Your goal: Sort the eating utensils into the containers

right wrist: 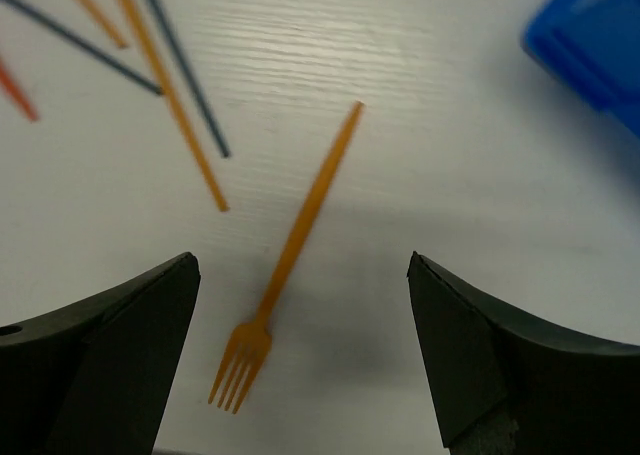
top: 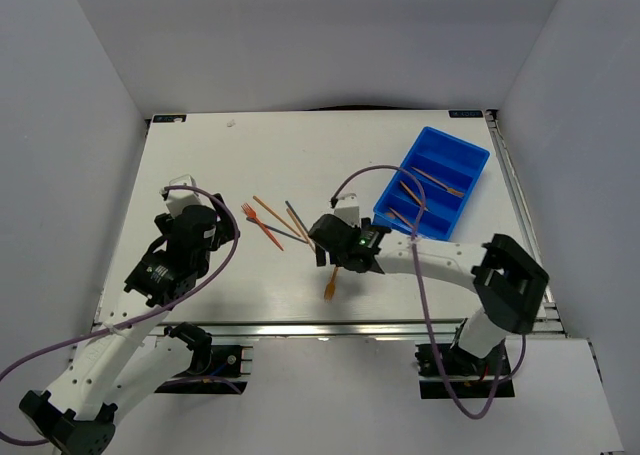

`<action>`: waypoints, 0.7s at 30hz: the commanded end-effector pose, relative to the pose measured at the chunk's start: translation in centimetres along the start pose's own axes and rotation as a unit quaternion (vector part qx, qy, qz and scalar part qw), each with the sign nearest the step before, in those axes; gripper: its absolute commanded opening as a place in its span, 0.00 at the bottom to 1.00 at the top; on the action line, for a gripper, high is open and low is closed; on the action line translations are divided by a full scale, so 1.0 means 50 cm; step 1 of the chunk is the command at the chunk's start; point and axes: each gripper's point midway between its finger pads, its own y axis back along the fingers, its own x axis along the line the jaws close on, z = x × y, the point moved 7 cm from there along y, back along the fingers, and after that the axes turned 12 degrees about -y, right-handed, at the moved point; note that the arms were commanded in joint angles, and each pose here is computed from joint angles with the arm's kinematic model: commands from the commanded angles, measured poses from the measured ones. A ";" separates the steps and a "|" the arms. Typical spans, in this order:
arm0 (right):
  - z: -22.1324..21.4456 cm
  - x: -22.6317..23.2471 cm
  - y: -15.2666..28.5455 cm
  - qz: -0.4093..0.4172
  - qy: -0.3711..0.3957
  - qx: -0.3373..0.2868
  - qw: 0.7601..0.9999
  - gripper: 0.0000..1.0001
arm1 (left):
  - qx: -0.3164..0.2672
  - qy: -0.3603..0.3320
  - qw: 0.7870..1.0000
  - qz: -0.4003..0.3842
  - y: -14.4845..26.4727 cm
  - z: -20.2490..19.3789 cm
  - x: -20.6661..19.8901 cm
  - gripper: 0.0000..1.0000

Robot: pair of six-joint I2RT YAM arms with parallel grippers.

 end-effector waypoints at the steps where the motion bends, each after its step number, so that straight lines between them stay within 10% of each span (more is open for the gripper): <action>1: 0.030 -0.003 0.022 -0.132 -0.190 -0.042 0.972 0.89 | -0.005 0.003 1.000 0.004 0.002 0.004 0.002 0.98; 10: -0.069 0.030 -0.053 -0.138 -0.123 0.036 0.982 0.84 | -0.012 0.009 1.000 0.000 0.009 0.007 0.006 0.98; 16: -0.087 0.031 -0.076 -0.174 -0.120 0.049 0.976 0.62 | -0.013 0.010 1.000 -0.001 0.010 0.007 0.006 0.98; 21: -0.116 0.024 -0.086 -0.156 -0.119 0.077 0.977 0.12 | -0.014 0.011 1.000 -0.003 0.011 0.008 0.006 0.98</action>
